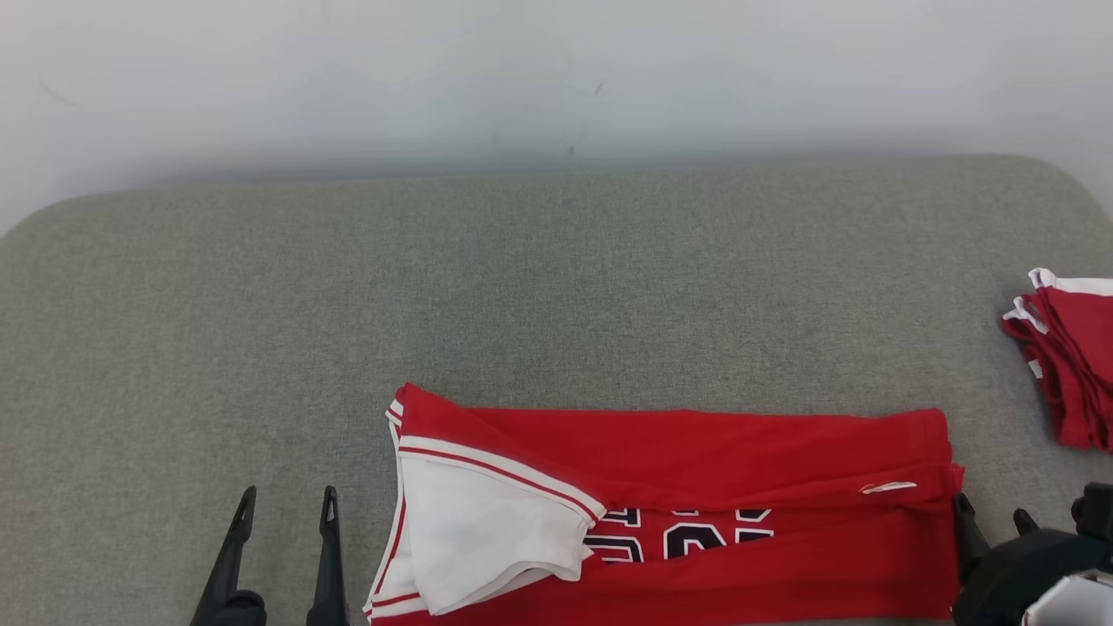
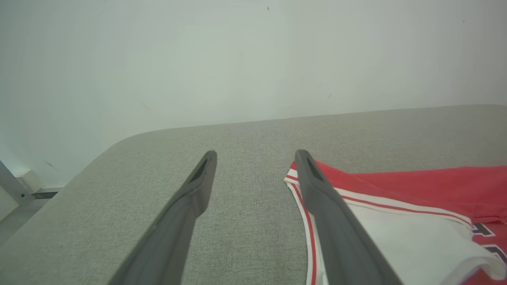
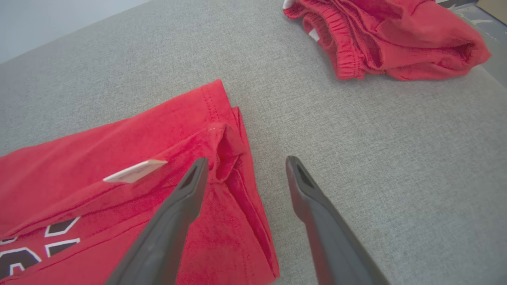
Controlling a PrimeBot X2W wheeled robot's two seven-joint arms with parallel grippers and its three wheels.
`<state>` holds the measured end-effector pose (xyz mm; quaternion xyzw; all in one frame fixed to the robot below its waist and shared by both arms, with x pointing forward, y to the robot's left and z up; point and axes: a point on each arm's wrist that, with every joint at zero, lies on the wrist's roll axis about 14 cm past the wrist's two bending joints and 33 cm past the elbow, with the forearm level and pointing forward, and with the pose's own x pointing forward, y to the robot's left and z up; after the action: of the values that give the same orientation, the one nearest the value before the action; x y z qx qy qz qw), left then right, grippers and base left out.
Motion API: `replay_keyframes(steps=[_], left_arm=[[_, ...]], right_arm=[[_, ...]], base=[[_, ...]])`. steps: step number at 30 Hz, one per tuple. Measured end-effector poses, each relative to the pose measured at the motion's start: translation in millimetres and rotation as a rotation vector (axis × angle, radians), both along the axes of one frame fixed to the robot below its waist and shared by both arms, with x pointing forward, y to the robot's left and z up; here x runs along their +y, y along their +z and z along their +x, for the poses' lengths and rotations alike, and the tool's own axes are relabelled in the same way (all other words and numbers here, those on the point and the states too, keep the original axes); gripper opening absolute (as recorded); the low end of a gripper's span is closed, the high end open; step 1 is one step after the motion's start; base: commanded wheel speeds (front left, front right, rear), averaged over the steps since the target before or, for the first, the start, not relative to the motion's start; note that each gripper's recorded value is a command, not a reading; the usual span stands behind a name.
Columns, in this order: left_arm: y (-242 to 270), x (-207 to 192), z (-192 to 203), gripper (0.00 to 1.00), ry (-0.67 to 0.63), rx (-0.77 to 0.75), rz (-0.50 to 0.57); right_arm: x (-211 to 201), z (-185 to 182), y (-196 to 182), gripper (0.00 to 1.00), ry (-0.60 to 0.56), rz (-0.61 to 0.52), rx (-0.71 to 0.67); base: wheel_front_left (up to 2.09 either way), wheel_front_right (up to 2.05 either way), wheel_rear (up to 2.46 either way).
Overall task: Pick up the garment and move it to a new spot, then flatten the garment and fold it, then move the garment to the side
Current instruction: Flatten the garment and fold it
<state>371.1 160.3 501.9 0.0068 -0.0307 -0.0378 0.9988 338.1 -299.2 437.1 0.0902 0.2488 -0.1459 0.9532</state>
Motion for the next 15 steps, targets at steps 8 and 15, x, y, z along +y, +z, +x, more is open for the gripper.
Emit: replay_keyframes(steps=[8,15], left_arm=[[-12,4,5,1.00,0.004,0.026,0.075],[-27,12,4,1.00,0.020,0.066,0.116]], right_arm=[[2,18,-15,1.00,0.012,-0.006,0.094],[2,17,-40,1.00,0.012,-0.002,0.225]], base=[[0.00,0.00,0.00],[0.00,0.00,0.00]])
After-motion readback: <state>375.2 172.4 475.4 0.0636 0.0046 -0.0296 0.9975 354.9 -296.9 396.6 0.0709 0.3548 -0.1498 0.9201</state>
